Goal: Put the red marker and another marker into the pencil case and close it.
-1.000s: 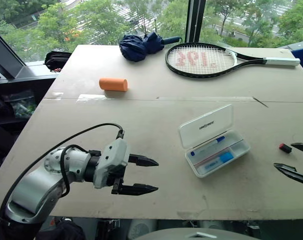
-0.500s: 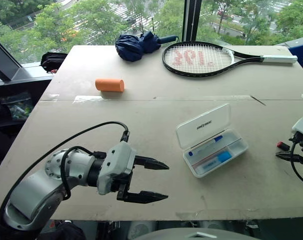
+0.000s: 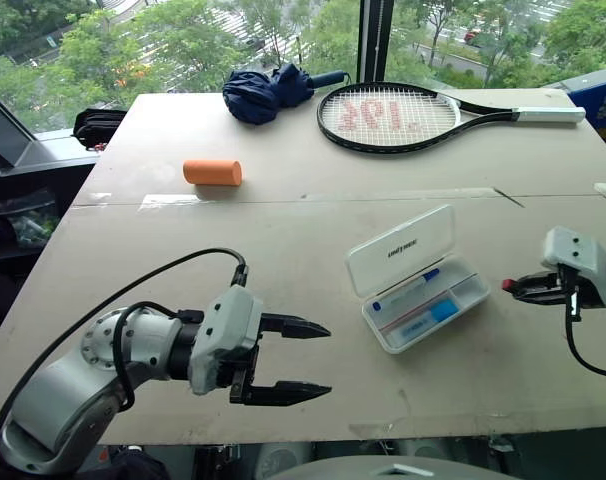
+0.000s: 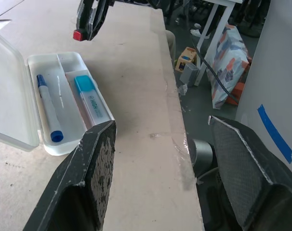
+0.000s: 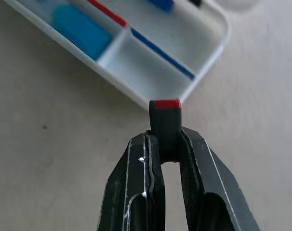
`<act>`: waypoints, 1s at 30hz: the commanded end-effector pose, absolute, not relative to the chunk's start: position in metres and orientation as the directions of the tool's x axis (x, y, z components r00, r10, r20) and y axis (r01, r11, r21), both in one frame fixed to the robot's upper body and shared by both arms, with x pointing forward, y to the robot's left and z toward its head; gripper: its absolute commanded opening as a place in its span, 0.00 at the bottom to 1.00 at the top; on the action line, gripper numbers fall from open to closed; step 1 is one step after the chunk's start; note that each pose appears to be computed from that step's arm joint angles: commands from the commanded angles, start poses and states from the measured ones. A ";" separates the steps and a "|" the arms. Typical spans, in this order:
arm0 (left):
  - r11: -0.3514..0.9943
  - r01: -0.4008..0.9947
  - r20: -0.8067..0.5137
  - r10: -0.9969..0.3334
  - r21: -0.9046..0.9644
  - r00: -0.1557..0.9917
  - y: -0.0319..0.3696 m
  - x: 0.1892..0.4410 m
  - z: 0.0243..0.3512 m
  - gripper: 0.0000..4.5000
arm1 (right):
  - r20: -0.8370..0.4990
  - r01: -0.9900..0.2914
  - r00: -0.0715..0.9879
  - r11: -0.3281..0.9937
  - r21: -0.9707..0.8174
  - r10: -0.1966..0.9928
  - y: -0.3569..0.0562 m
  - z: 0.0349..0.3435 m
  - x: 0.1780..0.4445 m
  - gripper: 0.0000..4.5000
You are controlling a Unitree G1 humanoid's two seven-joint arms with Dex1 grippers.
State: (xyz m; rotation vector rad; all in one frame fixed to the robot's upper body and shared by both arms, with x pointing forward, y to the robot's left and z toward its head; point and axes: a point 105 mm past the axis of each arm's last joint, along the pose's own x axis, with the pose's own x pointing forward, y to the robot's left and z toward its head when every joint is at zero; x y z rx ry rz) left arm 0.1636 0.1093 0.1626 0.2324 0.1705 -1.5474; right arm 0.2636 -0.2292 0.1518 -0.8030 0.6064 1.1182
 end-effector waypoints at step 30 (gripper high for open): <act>0.117 0.992 -0.238 -0.963 0.054 0.126 0.118 0.160 0.163 0.69 | -0.596 -0.896 0.441 0.369 -0.247 0.671 -0.229 0.247 0.342 0.01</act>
